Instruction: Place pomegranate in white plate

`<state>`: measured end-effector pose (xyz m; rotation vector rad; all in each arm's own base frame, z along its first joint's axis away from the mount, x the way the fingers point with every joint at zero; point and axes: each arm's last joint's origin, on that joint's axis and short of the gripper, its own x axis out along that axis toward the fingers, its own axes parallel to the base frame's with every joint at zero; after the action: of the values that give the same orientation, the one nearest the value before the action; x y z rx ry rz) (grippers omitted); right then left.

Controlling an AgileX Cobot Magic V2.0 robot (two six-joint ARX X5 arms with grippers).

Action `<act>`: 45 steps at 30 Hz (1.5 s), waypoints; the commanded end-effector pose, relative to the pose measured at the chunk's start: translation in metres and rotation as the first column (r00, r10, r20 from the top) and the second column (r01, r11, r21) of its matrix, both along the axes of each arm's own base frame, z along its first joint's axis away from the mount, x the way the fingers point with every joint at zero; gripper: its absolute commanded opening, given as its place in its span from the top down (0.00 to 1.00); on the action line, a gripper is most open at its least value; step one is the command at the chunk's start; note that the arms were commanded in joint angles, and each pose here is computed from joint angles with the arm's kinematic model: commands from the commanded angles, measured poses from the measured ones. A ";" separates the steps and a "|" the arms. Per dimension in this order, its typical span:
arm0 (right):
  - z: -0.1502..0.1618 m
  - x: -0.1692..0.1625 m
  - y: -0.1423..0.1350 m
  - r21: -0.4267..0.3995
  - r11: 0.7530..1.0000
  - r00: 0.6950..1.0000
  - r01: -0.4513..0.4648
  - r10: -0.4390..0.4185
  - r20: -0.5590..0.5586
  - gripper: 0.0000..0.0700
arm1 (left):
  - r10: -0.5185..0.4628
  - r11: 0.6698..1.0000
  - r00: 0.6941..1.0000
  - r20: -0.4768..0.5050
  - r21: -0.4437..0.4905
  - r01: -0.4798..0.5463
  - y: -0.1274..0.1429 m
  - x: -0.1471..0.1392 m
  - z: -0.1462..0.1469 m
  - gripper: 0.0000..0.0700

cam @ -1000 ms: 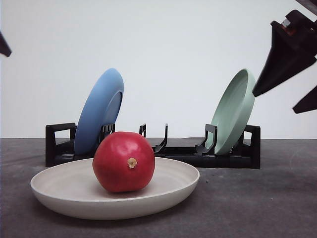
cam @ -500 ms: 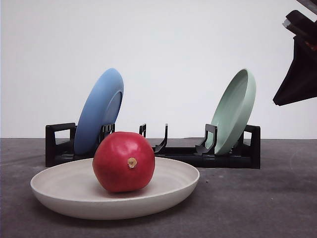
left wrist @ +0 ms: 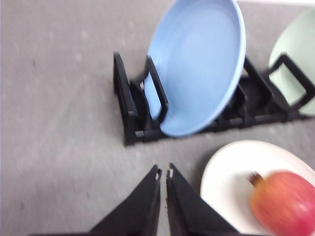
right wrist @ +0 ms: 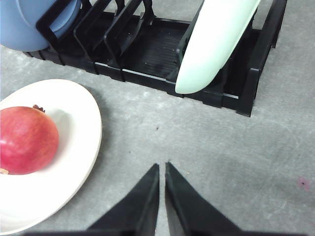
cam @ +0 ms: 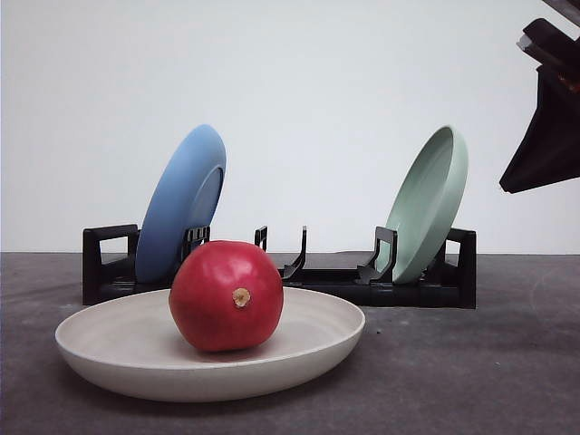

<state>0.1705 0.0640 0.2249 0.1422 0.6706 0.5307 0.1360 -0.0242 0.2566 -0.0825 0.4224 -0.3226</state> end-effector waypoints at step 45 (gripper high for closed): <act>0.010 0.006 0.003 0.035 0.999 0.993 -0.011 0.006 0.117 0.98 | 0.267 0.961 0.929 0.257 -0.006 -0.275 0.022 -0.040 -0.105 1.00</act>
<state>0.1759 0.0658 0.2340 0.1454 0.5572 0.5463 0.0954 -0.0028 0.1536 -0.0734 0.1602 -0.0553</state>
